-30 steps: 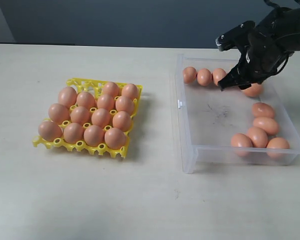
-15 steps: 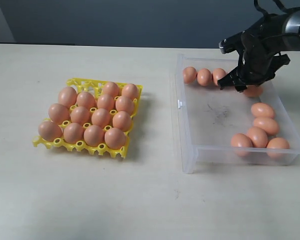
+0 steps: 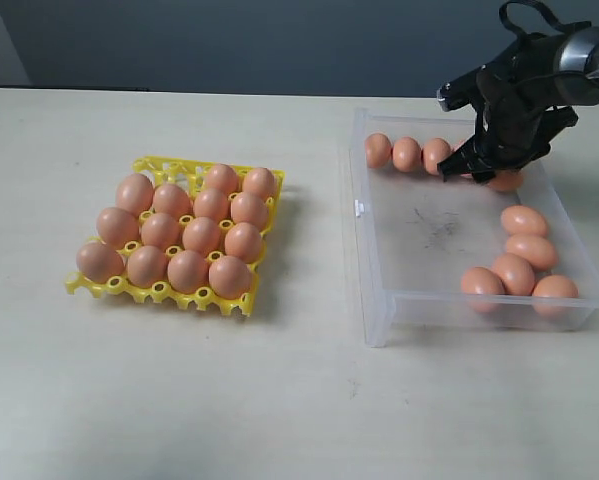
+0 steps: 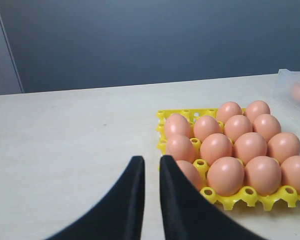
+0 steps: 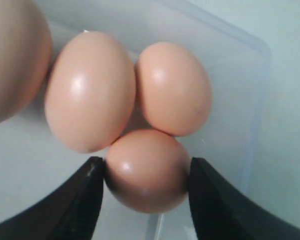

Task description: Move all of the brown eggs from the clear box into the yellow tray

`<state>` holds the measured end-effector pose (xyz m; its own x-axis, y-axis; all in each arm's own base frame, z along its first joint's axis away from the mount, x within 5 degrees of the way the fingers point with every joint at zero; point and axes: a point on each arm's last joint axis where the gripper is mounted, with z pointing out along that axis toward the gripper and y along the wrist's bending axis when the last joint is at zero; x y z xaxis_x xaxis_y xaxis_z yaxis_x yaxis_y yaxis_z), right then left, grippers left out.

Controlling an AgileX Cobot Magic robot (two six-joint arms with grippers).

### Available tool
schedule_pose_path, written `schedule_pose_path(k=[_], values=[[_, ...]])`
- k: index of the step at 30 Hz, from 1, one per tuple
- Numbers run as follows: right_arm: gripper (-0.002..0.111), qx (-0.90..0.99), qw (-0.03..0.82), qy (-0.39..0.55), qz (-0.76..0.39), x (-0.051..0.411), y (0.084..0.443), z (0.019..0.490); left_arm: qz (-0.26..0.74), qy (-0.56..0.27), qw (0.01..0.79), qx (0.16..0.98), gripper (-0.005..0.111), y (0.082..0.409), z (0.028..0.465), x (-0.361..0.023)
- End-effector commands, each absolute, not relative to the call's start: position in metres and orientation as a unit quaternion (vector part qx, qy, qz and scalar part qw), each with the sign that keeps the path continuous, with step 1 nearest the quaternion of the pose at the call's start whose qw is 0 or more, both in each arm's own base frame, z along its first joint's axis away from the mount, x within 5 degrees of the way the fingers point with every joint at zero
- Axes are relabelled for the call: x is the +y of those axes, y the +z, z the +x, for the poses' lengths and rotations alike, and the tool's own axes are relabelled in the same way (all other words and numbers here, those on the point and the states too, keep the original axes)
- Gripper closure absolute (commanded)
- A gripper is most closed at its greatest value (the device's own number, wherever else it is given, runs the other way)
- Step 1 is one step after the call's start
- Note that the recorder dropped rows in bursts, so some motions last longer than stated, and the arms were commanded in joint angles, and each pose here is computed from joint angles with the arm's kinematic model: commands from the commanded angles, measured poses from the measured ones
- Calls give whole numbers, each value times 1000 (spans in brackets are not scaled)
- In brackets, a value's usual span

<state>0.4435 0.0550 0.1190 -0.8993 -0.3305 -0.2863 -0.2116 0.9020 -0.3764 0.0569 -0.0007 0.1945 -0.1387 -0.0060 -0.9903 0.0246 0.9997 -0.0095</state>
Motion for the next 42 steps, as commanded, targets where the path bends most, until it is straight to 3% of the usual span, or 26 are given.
schedule_pose_path(k=[1, 8, 19, 26, 29, 35, 42], values=[[109, 972, 119, -167, -116, 50, 100, 434, 7, -12, 654, 756, 95, 193, 58, -1], [108, 974, 124, -160, -105, 53, 114, 432, 7, -12, 654, 756, 95, 193, 58, -1], [108, 971, 188, -115, -96, 67, 173, 426, 7, -12, 654, 756, 95, 193, 58, -1], [107, 970, 191, -111, -100, 68, 164, 430, 7, -12, 654, 756, 95, 193, 58, -1], [96, 969, 199, -105, -100, 70, 156, 433, 7, -12, 654, 756, 95, 193, 58, -1], [59, 961, 215, -119, -125, 69, 149, 439, 7, -12, 654, 756, 95, 193, 58, -1], [56, 960, 187, -152, -144, 64, 126, 441, 7, -12, 654, 756, 95, 193, 58, -1]])
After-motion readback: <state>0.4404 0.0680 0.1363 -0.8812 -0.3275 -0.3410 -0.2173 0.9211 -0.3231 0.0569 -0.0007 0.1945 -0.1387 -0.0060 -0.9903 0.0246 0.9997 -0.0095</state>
